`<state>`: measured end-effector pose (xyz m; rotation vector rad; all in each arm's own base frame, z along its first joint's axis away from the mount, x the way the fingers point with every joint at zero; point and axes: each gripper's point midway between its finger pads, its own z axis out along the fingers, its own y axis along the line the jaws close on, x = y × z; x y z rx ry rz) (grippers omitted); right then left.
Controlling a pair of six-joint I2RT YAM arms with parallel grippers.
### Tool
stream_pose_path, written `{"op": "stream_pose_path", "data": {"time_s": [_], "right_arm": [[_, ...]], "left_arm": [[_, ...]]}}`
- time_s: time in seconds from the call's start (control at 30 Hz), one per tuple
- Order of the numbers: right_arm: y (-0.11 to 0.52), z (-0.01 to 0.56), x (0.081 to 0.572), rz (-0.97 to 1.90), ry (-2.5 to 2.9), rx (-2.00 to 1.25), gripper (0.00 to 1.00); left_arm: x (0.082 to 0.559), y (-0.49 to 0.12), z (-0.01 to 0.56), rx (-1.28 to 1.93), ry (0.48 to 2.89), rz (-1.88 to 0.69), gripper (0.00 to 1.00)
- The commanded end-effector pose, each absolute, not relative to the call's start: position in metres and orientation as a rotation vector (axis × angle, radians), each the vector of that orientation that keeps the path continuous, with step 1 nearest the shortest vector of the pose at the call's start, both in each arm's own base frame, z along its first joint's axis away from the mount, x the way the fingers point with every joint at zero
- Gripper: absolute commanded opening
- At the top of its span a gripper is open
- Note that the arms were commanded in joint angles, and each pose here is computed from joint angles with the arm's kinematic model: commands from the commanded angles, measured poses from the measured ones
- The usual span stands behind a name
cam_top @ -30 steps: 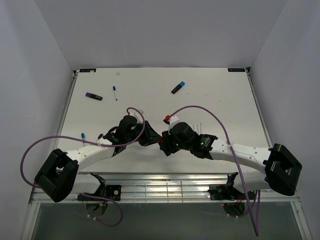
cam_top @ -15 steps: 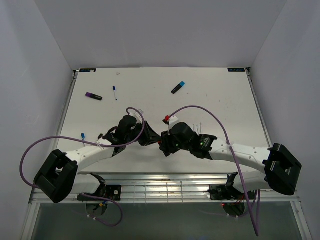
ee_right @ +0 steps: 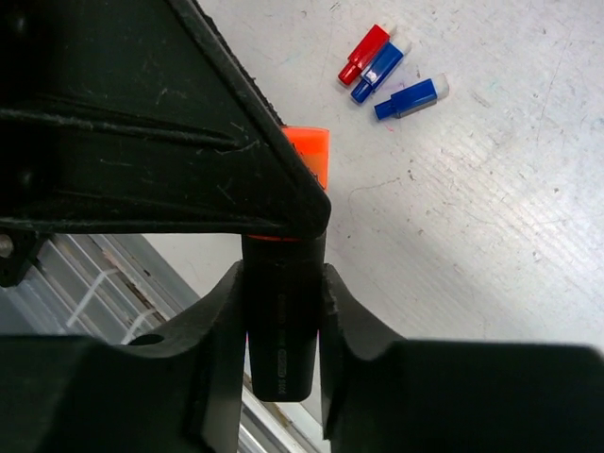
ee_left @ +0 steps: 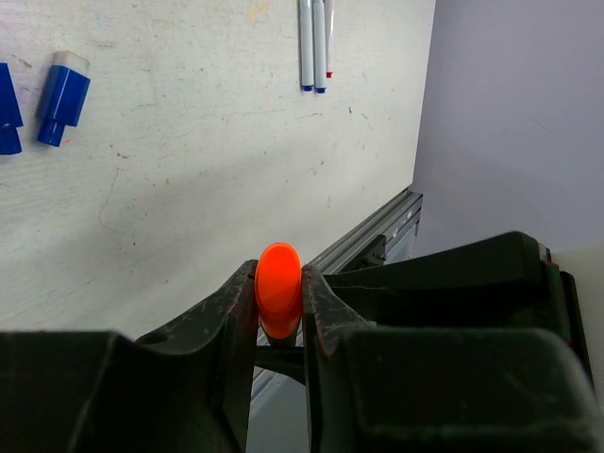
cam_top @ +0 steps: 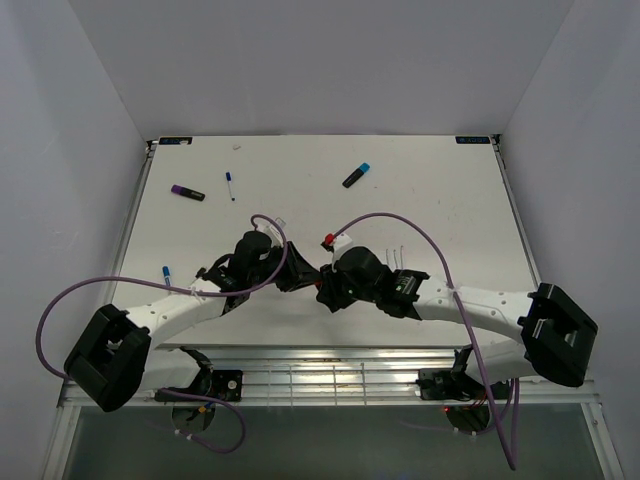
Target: Open the pen caps
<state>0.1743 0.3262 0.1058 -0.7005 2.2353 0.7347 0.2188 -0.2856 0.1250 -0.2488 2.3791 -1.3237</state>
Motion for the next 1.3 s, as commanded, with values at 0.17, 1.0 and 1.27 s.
{"op": "stream_pose_path", "data": {"time_s": [0.17, 1.0, 1.27], "right_arm": [[0.305, 0.082, 0.198, 0.448, 2.265, -0.671, 0.08], [0.299, 0.126, 0.202, 0.828, 2.166, -0.592, 0.08], [0.302, 0.132, 0.176, 1.103, 2.145, -0.693, 0.08]], "left_arm": [[0.236, -0.287, 0.137, -0.35, 2.423, -1.228, 0.0], [0.254, -0.277, 0.164, -0.251, 2.266, -1.279, 0.0], [0.263, -0.248, 0.173, -0.292, 2.204, -1.216, 0.0]]}}
